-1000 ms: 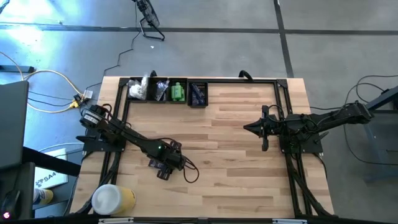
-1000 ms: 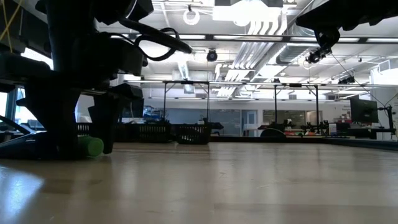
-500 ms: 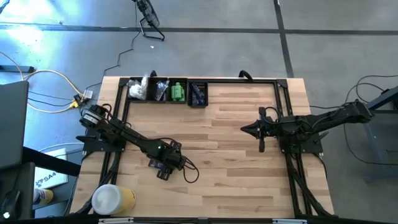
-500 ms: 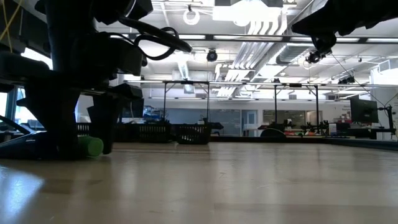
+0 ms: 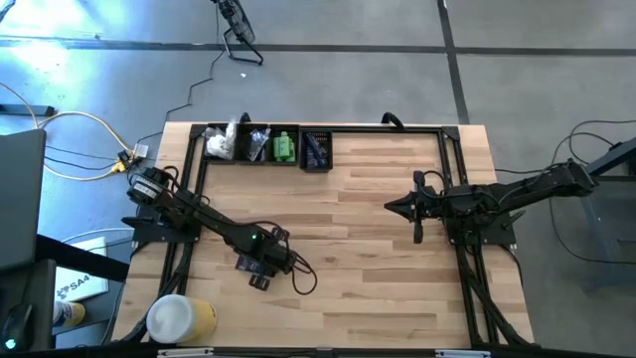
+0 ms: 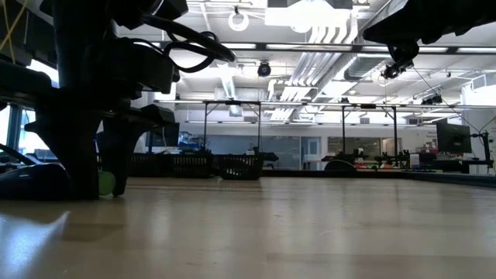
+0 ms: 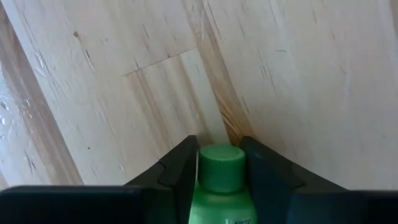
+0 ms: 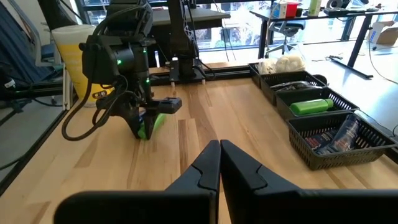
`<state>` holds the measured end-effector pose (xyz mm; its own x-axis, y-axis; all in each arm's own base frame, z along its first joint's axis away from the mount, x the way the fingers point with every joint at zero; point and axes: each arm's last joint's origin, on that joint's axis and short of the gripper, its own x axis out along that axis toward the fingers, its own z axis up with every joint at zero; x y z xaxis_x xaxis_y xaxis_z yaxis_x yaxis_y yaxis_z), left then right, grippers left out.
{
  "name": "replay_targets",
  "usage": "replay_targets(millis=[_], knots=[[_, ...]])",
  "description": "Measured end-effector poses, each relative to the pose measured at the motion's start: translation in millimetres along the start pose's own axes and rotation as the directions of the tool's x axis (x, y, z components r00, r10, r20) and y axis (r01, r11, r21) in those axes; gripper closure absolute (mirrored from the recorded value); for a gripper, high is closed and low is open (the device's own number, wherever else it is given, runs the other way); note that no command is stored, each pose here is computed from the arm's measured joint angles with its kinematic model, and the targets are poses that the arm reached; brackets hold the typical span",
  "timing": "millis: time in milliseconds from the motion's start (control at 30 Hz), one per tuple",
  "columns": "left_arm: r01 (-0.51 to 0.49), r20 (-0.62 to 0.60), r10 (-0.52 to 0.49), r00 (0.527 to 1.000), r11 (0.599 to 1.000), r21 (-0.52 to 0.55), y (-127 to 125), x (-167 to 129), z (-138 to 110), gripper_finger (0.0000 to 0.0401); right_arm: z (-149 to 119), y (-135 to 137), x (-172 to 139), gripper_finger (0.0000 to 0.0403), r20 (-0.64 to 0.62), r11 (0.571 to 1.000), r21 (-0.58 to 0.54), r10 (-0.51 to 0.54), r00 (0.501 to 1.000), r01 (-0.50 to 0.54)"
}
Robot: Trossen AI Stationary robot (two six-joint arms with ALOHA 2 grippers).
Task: Pick & Place Travel size toiletries
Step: Put the shampoo into the middle right black bin
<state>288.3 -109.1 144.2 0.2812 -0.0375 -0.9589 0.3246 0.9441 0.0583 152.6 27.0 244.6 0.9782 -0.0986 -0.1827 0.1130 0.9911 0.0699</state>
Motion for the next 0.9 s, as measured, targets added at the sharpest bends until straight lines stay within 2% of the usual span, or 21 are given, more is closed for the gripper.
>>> replay_targets(millis=[233,900], knots=[[0.0,0.0,0.0,1.0,1.0,0.0,0.0,0.0,0.0,0.0294,0.0,0.1,0.0,0.0398,0.0,1.0,0.0,0.0,1.0,0.0],[0.0,0.002,0.0,1.0,1.0,-0.004,0.1,0.0,0.2,0.0296,0.0,0.0,0.0,0.0398,0.0,1.0,0.0,0.0,1.0,0.0]])
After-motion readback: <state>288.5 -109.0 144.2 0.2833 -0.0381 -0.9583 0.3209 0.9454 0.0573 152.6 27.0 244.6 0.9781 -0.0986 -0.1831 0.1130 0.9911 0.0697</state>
